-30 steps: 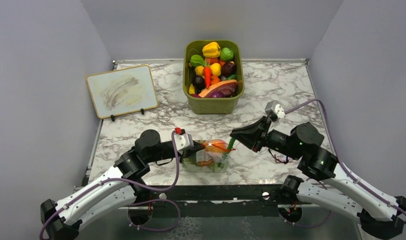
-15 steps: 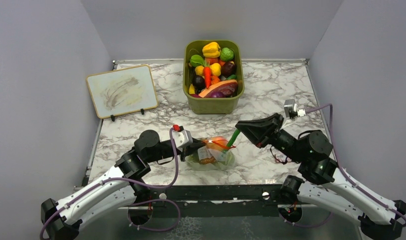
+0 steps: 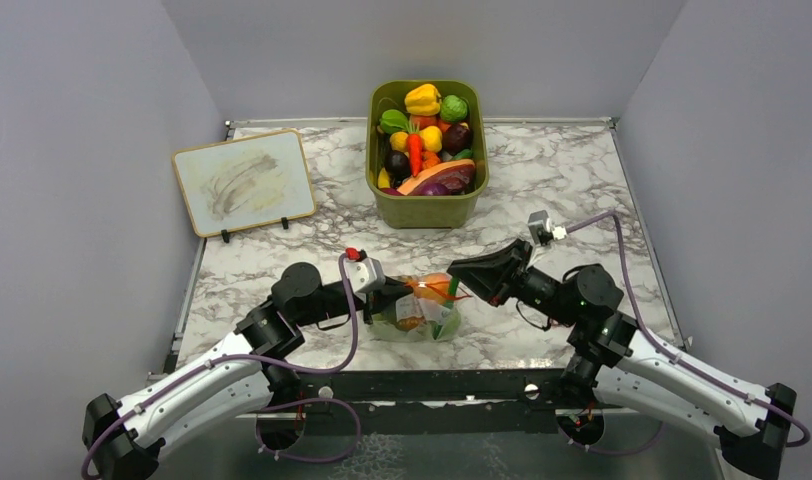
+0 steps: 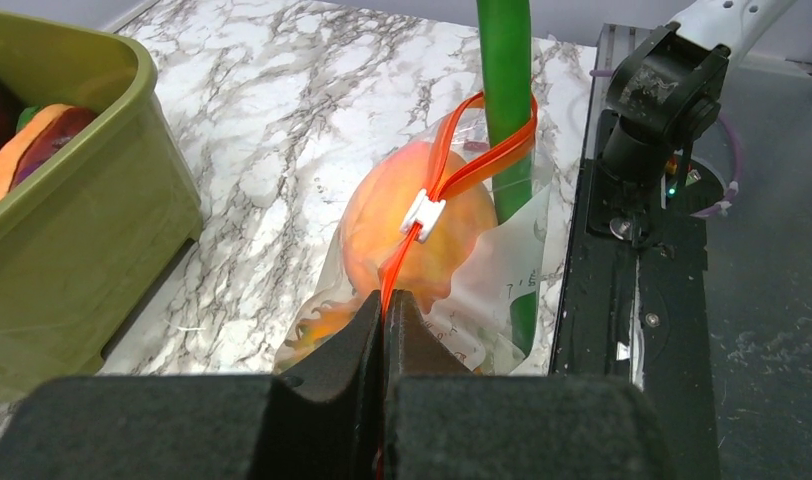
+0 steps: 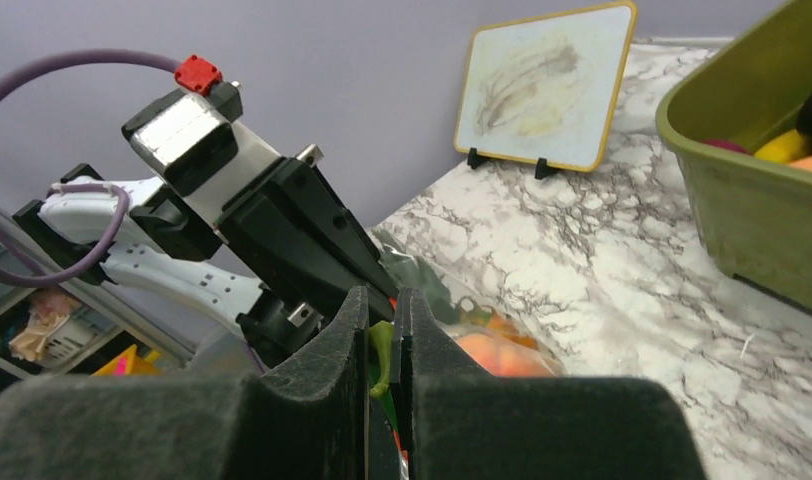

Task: Place the food in the zip-top bag and seal the zipper
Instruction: Adjust the zipper food storage bag at the center of the board.

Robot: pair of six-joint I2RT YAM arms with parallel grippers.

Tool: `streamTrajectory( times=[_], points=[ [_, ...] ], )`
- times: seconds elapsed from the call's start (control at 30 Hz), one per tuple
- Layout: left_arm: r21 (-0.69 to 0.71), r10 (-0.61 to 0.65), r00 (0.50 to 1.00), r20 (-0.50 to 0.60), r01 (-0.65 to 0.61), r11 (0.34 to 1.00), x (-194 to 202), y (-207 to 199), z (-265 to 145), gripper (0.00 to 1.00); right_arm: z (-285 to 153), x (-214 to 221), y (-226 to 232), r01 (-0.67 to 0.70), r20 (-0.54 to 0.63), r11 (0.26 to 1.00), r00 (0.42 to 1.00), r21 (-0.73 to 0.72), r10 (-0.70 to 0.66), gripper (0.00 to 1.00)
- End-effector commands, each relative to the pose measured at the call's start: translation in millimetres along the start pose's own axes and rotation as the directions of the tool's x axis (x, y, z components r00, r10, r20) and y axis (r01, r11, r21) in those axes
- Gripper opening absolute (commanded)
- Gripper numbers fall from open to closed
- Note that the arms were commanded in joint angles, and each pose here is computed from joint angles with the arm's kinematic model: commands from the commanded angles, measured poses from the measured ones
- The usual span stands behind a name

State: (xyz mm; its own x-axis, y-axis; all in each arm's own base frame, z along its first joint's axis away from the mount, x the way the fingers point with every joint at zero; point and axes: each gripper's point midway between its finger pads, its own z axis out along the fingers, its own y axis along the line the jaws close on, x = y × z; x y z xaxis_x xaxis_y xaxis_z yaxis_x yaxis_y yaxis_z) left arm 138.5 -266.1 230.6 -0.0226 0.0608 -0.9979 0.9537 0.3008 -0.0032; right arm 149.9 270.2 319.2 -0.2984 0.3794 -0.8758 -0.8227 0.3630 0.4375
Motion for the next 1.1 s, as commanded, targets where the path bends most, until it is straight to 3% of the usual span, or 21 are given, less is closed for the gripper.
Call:
streamTrajectory(
  times=[0.0, 0.17, 0.27, 0.4, 0.53, 0.63, 0.73, 0.83, 0.93, 1.07],
  points=[
    [-0.025, -0.007, 0.995, 0.1, 0.009, 1.0, -23.7, 2.8, -0.8, 0.0, -15.9, 10.9, -12.6, -0.07, 0.01, 0.995, 0.998, 0.065, 0.07, 0.01],
    [-0.035, -0.022, 0.995, 0.093, 0.025, 0.999, -22.0, 4.9, 0.0, 0.0, -32.0, 31.4, -29.1, -0.094, -0.054, 0.983, 0.993, 0.16, 0.104, 0.08],
    [-0.039, -0.027, 0.995, 0.091, 0.031, 0.999, -21.6, 6.3, 0.8, 0.0, -37.7, 32.5, -30.2, -0.052, -0.104, 0.982, 0.992, 0.181, 0.072, 0.23],
    [-0.045, -0.03, 0.995, 0.091, 0.034, 0.998, -22.0, 7.6, 0.9, 0.0, -45.0, 37.2, -28.3, 0.007, -0.223, 0.98, 0.974, 0.2, 0.038, 0.29],
    [-0.02, -0.022, 0.997, 0.079, 0.024, 1.0, -19.7, 4.2, 2.1, 0.0, -48.9, 26.4, -18.8, 0.073, -0.299, 0.981, 0.954, 0.178, -0.017, 0.57],
    [0.033, 0.011, 0.997, 0.071, -0.013, 0.999, -18.0, -4.0, 2.2, 0.0, -43.3, -11.5, -3.3, 0.198, -0.298, 0.973, 0.942, 0.118, -0.156, 0.64],
    [0.123, 0.067, 0.997, 0.043, -0.071, 0.99, -13.3, -16.8, 2.5, 0.0, -35.8, -28.7, 3.9, 0.388, -0.426, 0.922, 0.835, 0.007, -0.348, 0.65],
    [0.157, 0.112, 0.994, 0.008, -0.111, 0.981, -10.1, -19.6, 2.0, 0.0, -37.8, -22.8, 17.1, 0.469, -0.528, 0.856, 0.68, -0.219, -0.508, 0.68],
    [0.188, 0.158, 0.987, -0.01, -0.153, 0.97, -9.7, -22.2, 0.2, 0.0, -45.0, -23.9, 31.9, 0.522, -0.482, 0.721, 0.536, -0.456, -0.693, 0.67],
    [0.228, 0.191, 0.981, -0.014, -0.183, 0.956, -14.7, -26.8, -0.5, 0.0, -49.6, -23.1, 26.6, 0.581, -0.392, 0.527, 0.353, -0.621, -0.85, 0.61]
  ],
)
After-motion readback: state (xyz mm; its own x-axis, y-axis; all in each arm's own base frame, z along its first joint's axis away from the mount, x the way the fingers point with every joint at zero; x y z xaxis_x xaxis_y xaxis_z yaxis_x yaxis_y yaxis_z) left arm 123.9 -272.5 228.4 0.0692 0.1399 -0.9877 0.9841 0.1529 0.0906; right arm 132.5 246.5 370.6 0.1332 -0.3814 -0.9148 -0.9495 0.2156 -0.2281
